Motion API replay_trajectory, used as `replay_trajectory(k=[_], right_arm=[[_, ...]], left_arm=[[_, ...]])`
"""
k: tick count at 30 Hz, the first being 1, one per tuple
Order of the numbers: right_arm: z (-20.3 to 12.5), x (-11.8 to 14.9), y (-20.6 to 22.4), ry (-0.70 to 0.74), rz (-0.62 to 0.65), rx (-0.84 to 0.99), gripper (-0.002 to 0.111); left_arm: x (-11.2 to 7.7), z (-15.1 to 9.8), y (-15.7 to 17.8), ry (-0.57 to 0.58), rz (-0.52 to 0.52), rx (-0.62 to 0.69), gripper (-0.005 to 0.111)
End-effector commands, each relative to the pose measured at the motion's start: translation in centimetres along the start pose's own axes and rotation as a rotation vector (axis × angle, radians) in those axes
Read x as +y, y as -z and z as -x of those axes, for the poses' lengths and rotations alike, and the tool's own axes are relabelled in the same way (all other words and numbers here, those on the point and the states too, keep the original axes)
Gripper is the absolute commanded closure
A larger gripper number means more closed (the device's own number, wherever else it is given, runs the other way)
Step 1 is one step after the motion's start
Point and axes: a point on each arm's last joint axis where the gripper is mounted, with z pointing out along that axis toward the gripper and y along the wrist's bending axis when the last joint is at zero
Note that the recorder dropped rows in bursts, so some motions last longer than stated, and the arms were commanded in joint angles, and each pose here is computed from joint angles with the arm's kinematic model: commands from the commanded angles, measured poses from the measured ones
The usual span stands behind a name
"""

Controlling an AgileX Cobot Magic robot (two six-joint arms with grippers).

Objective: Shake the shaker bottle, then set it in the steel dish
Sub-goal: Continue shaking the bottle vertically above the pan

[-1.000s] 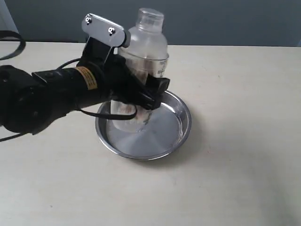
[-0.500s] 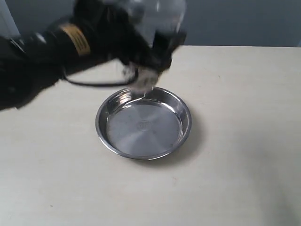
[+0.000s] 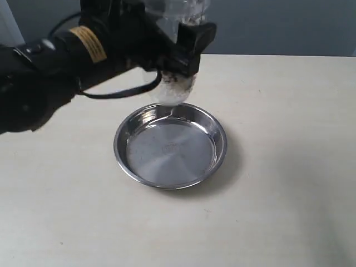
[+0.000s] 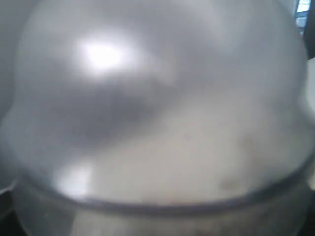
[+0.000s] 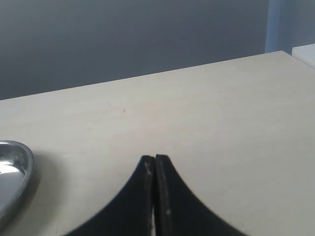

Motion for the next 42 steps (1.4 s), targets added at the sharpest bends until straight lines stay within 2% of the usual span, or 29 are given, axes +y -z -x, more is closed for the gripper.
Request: replay_trajectory(k=[1, 3, 4, 5, 6, 8, 9, 10, 11, 13, 14, 15, 16, 19, 20, 22, 24, 25, 26, 27, 30, 31, 32, 35, 36, 37, 40, 41, 42], right_arm=[[0.1, 0.0, 0.0, 0.001, -0.004, -0.012, 0.109], [0.1, 0.0, 0.0, 0.001, -0.004, -0.012, 0.109], [0.1, 0.0, 0.0, 0.001, -0.004, -0.012, 0.109], [0.1, 0.0, 0.0, 0.001, -0.004, -0.012, 0.109], [0.1, 0.0, 0.0, 0.001, -0.004, -0.012, 0.109], [0.1, 0.0, 0.0, 0.001, -0.004, -0.012, 0.109], [0.1, 0.0, 0.0, 0.001, -0.004, -0.012, 0.109], [0.1, 0.0, 0.0, 0.001, -0.004, -0.012, 0.109], [0.1, 0.0, 0.0, 0.001, -0.004, -0.012, 0.109], [0.1, 0.0, 0.0, 0.001, -0.004, -0.012, 0.109], [0.1, 0.0, 0.0, 0.001, -0.004, -0.012, 0.109], [0.1, 0.0, 0.0, 0.001, -0.004, -0.012, 0.109], [0.1, 0.0, 0.0, 0.001, -0.004, -0.012, 0.109], [0.1, 0.0, 0.0, 0.001, -0.004, -0.012, 0.109], [0.1, 0.0, 0.0, 0.001, -0.004, -0.012, 0.109], [0.1, 0.0, 0.0, 0.001, -0.004, -0.012, 0.109], [0.1, 0.0, 0.0, 0.001, -0.004, -0.012, 0.109], [0.1, 0.0, 0.0, 0.001, -0.004, -0.012, 0.109], [0.1, 0.0, 0.0, 0.001, -0.004, -0.012, 0.109], [0.1, 0.0, 0.0, 0.001, -0.004, -0.012, 0.109], [0.1, 0.0, 0.0, 0.001, -0.004, -0.012, 0.109], [0.1, 0.0, 0.0, 0.001, -0.004, -0.012, 0.109], [0.1, 0.0, 0.0, 0.001, -0.004, -0.012, 0.109], [0.1, 0.0, 0.0, 0.001, -0.004, -0.012, 0.109], [0.1, 0.0, 0.0, 0.001, -0.004, -0.012, 0.109], [0.1, 0.0, 0.0, 0.001, -0.004, -0.012, 0.109], [0.1, 0.0, 0.0, 0.001, -0.004, -0.012, 0.109], [0.1, 0.0, 0.0, 0.001, -0.004, -0.012, 0.109], [0.1, 0.0, 0.0, 0.001, -0.004, -0.012, 0.109]], left_arm=[[-0.5, -1.1, 0.2, 0.029, -0.024, 0.038, 0.106], [-2.3, 5.1, 2.2, -0.158, -0.122, -0.22, 0.106], [-2.4, 6.7, 2.8, -0.19, -0.115, -0.241, 0.106], [-2.1, 6.3, 2.7, -0.153, -0.091, -0.176, 0.106], [-1.5, 4.5, 2.1, -0.119, -0.062, -0.067, 0.106], [-0.3, -2.2, 0.5, -0.086, -0.025, 0.191, 0.106], [0.0, -4.4, 0.3, -0.034, -0.007, 0.251, 0.106], [-0.1, -5.1, 0.2, 0.008, -0.004, 0.252, 0.106], [-0.8, -4.2, 0.3, -0.007, -0.034, 0.194, 0.106], [-2.2, 0.3, 1.4, -0.121, -0.114, -0.04, 0.106], [-2.3, 2.3, 2.1, -0.163, -0.117, -0.109, 0.106], [-2.2, 2.7, 2.4, -0.137, -0.101, -0.104, 0.106], [-1.4, 1.3, 2.1, -0.088, -0.057, -0.019, 0.106], [0.2, -6.5, 1.0, -0.043, 0.006, 0.28, 0.106], [0.2, -7.0, 0.9, -0.036, 0.01, 0.296, 0.106], [-0.5, -3.3, 1.2, -0.104, -0.033, 0.155, 0.106], [-1.3, 3.8, 2.8, -0.174, -0.066, -0.112, 0.106], [-1.3, 5.9, 3.6, -0.173, -0.061, -0.175, 0.106], [-1.1, 6.4, 3.9, -0.147, -0.046, -0.175, 0.106], [-0.6, 5.0, 3.5, -0.119, -0.025, -0.099, 0.106], [1.0, -2.8, 1.4, 0.002, 0.043, 0.196, 0.106], [1.1, -3.3, 1.3, 0.031, 0.049, 0.208, 0.106], [0.4, -2.2, 1.3, 0.005, 0.02, 0.155, 0.106], [-2.2, 5.8, 3.5, -0.161, -0.104, -0.209, 0.106], [-2.2, 6.6, 3.7, -0.164, -0.102, -0.219, 0.106], [-1.9, 5.8, 3.4, -0.137, -0.085, -0.16, 0.106], [0.1, -3.4, 0.9, -0.052, -0.003, 0.241, 0.106], [0.4, -5.4, 0.3, 0.0, 0.018, 0.303, 0.106], [0.2, -5.5, 0.1, 0.026, 0.014, 0.295, 0.106]])
